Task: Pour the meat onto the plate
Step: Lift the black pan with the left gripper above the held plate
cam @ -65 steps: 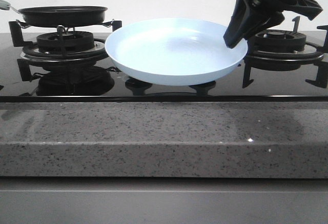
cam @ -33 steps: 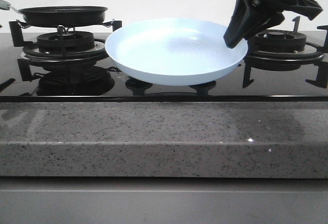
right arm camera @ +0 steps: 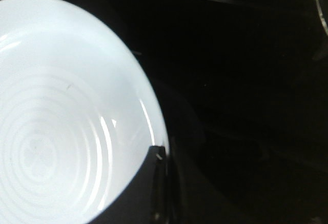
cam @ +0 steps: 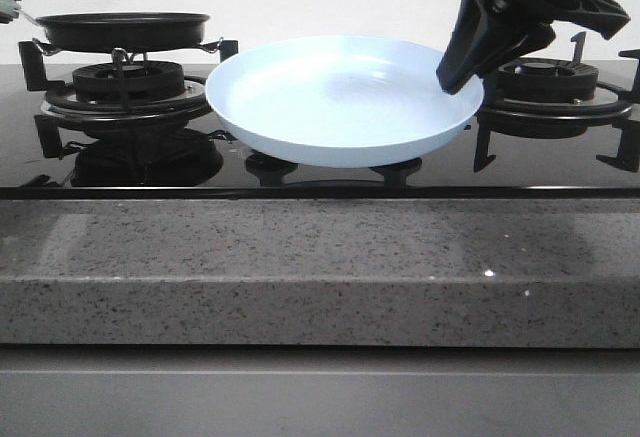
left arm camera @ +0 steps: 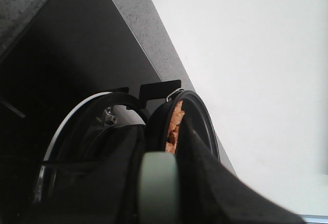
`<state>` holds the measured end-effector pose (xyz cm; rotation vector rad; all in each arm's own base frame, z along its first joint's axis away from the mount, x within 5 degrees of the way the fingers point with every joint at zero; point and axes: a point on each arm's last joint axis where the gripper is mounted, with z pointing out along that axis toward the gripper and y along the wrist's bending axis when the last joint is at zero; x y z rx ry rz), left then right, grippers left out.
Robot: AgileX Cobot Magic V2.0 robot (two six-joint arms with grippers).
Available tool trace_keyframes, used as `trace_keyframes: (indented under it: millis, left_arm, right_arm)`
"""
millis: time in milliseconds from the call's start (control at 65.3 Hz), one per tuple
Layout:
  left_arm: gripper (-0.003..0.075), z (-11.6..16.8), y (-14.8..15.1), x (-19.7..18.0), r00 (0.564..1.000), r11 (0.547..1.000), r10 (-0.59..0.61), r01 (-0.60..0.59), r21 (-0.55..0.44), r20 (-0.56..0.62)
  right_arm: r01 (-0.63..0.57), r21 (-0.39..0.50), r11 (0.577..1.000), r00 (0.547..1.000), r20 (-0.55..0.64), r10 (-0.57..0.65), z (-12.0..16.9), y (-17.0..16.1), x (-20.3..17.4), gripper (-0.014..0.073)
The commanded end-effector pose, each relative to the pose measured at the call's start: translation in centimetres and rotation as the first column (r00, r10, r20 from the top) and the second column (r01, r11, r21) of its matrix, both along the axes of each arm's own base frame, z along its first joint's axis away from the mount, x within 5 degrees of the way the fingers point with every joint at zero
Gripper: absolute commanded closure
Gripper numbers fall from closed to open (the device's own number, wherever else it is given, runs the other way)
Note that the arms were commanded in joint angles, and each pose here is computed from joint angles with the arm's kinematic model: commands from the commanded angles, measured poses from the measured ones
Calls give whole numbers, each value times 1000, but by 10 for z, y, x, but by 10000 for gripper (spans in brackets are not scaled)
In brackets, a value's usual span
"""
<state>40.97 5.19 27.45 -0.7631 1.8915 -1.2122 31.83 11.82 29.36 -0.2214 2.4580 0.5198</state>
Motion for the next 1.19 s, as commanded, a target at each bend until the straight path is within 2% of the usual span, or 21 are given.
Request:
trace_keyframes:
  millis: [0,291,520,704,811,1041,1179]
  left_arm:
    - [741,32,-5,-5,995,1000,-20,21,-7,101]
    - [741,53,-9,-13,985,999,-32,37,-23,170]
    - [741,85,-17,-27,952,987,-68,107,-116,300]
    - [741,103,-25,-41,920,983,-134,170,-68,368]
    - [741,115,-30,-52,891,981,-180,196,5,416]
    - [741,142,-36,-79,868,971,-213,139,193,448]
    - [741,154,-50,-91,850,960,-244,143,242,467]
  right_arm:
    - [12,36,999,996,93,-16,22,-1,0,655]
    - [12,36,999,996,93,-16,22,-1,0,655]
    - [12,36,999,996,93,-16,22,-1,0,655]
    - [12,36,999,996,93,-16,22,-1,0,655]
    - [12,36,999,996,93,-16,22,-1,0,655]
    - [12,36,999,996,93,-15,22,-1,-1,655]
    - [12,36,999,996,93,-15,22,-1,-1,655]
